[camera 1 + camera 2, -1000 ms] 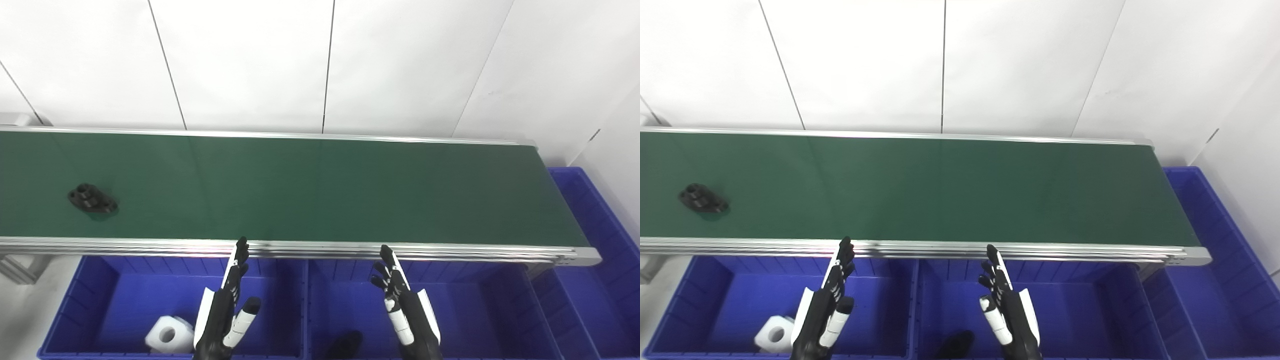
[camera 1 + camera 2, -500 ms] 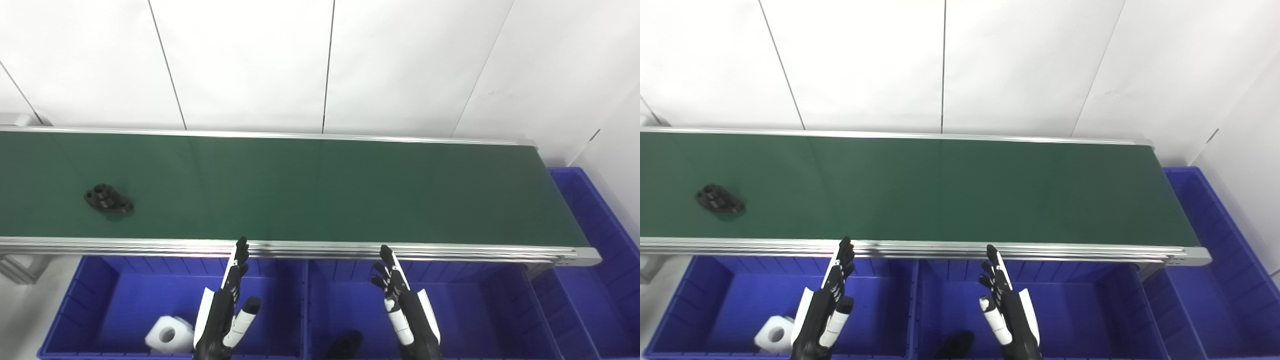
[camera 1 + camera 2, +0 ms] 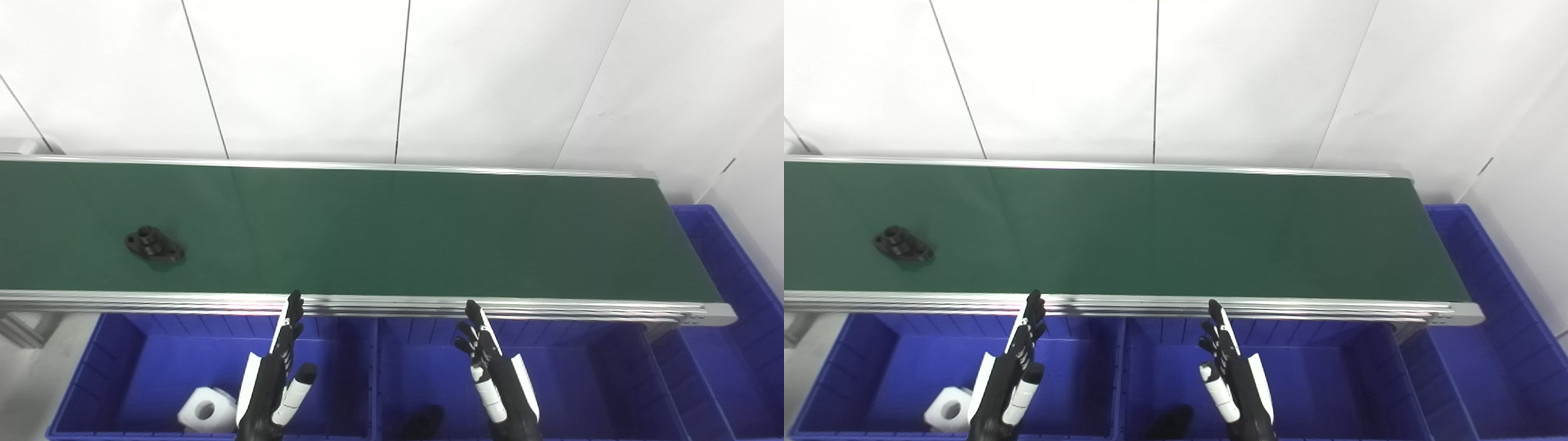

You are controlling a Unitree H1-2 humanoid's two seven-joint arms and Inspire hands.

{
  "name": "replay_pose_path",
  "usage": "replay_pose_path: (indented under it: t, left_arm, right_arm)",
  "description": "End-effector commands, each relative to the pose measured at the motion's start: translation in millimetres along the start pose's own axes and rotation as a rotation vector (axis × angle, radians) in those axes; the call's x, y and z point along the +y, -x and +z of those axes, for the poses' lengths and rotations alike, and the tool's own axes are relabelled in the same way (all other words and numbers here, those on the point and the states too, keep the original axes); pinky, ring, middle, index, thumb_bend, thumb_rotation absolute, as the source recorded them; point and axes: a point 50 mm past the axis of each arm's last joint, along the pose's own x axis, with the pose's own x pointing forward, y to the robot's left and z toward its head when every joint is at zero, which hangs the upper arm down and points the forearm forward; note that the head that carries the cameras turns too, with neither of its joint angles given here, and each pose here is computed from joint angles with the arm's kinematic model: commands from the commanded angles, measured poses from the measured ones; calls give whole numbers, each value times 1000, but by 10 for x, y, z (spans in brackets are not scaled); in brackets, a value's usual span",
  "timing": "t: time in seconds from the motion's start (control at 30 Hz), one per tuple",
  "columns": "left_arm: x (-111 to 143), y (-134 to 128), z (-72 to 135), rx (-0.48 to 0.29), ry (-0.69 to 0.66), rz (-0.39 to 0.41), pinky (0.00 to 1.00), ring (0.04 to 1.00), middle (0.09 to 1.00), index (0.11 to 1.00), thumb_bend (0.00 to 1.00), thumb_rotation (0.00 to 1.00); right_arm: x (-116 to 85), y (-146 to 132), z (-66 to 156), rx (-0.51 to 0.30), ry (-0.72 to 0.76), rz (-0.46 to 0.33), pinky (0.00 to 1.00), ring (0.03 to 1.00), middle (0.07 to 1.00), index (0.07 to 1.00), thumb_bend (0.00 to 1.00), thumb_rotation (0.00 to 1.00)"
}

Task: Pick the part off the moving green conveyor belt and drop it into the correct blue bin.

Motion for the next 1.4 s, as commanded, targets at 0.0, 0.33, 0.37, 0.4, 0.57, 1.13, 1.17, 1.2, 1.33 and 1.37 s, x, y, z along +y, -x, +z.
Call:
replay_pose_path:
  t: [0.0,0.33,0.37,0.4,0.57,1.13,1.17,1.2,1.33,1.37]
  left_arm:
    - [-18,-48,72,-54,8,-3,963,990,1000,1000,800,964]
    - [-130,1,-117,-1,4,-7,967,990,1000,1000,825,947]
    - [-146,6,-129,5,9,-4,967,989,1000,1000,827,946]
    - [-163,8,-138,9,14,-2,963,987,1000,1000,831,939]
    - [-237,-18,-187,24,35,7,940,977,1000,1000,846,905]
    - [-459,-93,-235,27,32,-4,851,941,991,1000,857,837]
    - [-465,-98,-242,27,27,-8,852,942,994,1000,858,839]
    - [-470,-102,-249,27,24,-11,855,945,996,1000,851,840]
    - [-486,-104,-281,36,19,-12,858,942,996,1000,846,831]
    - [-487,-100,-292,40,17,-12,858,941,996,1000,845,827]
  right_arm:
    - [31,-65,107,-52,-15,6,917,969,1000,1000,1000,953]
    - [-59,3,-120,-46,-16,18,905,982,1000,1000,1000,956]
    - [-72,11,-135,-45,-17,19,907,983,1000,1000,1000,958]
    - [-86,18,-151,-45,-17,20,913,984,1000,1000,1000,957]
    - [-162,31,-243,-42,3,27,950,983,1000,1000,1000,971]
    - [-372,28,-316,-27,-23,19,1000,1000,1000,1000,1000,964]
    - [-380,28,-323,-26,-24,20,1000,1000,1000,1000,1000,964]
    - [-387,28,-331,-26,-21,20,1000,1000,1000,1000,1000,972]
    - [-398,35,-376,-25,-20,21,1000,1000,1000,1000,1000,980]
    - [-395,38,-392,-24,-22,22,1000,1000,1000,1000,1000,981]
